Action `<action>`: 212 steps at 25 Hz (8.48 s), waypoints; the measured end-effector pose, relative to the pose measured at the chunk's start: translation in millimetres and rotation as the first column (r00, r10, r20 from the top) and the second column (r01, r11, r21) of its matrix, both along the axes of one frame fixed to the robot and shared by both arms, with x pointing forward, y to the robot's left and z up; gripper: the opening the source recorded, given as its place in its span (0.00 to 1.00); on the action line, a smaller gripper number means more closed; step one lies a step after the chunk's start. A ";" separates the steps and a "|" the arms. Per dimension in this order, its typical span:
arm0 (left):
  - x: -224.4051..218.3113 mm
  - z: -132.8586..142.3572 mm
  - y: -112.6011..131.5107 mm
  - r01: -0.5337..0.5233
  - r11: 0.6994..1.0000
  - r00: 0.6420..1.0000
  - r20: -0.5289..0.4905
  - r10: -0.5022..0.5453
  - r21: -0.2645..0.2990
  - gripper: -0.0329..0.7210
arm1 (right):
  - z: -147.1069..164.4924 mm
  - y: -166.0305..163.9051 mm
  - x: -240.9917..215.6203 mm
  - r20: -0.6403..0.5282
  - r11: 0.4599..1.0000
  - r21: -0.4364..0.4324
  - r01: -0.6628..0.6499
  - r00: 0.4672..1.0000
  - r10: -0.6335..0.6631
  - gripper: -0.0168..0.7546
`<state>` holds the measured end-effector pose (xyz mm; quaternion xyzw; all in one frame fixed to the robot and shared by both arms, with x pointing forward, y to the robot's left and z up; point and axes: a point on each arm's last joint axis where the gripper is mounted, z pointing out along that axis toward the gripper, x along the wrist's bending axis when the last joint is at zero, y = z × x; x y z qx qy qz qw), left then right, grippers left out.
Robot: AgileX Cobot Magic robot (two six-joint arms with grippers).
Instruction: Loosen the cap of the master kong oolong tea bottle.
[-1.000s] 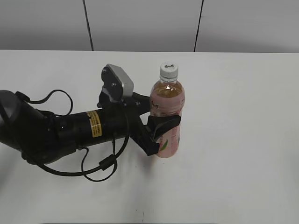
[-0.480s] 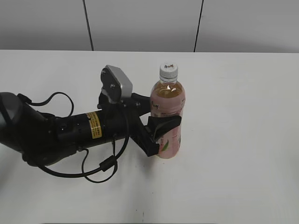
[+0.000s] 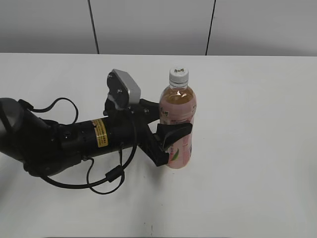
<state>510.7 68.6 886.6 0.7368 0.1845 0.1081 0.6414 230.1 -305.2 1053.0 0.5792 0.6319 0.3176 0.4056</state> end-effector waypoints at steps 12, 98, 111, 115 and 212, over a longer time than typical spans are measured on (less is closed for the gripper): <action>-0.5 -0.1 -0.2 0.006 1.000 1.000 0.002 -0.006 0.002 0.57 | 0.0 0.0 0.0 0.000 1.000 0.000 0.000 1.000 0.000 0.77; -13.0 -0.8 43.4 0.004 1.000 1.000 0.011 -0.004 0.011 0.57 | 28.7 288.3 305.5 -0.683 0.839 0.204 -0.504 0.540 0.491 0.58; -13.2 -0.8 43.3 0.006 1.000 1.000 0.011 -0.006 0.012 0.57 | 28.9 290.3 303.6 -0.674 0.728 0.164 -0.665 0.463 0.575 0.37; -13.2 -1.4 43.4 0.005 1.000 1.000 0.009 -0.005 0.014 0.57 | 29.3 291.0 303.1 -0.670 0.452 0.052 -0.891 0.304 0.677 0.37; -13.1 -1.6 43.4 0.004 1.000 1.000 0.010 -0.004 0.017 0.56 | 31.6 290.2 303.5 -0.719 -0.117 -0.154 -0.981 0.030 0.695 0.37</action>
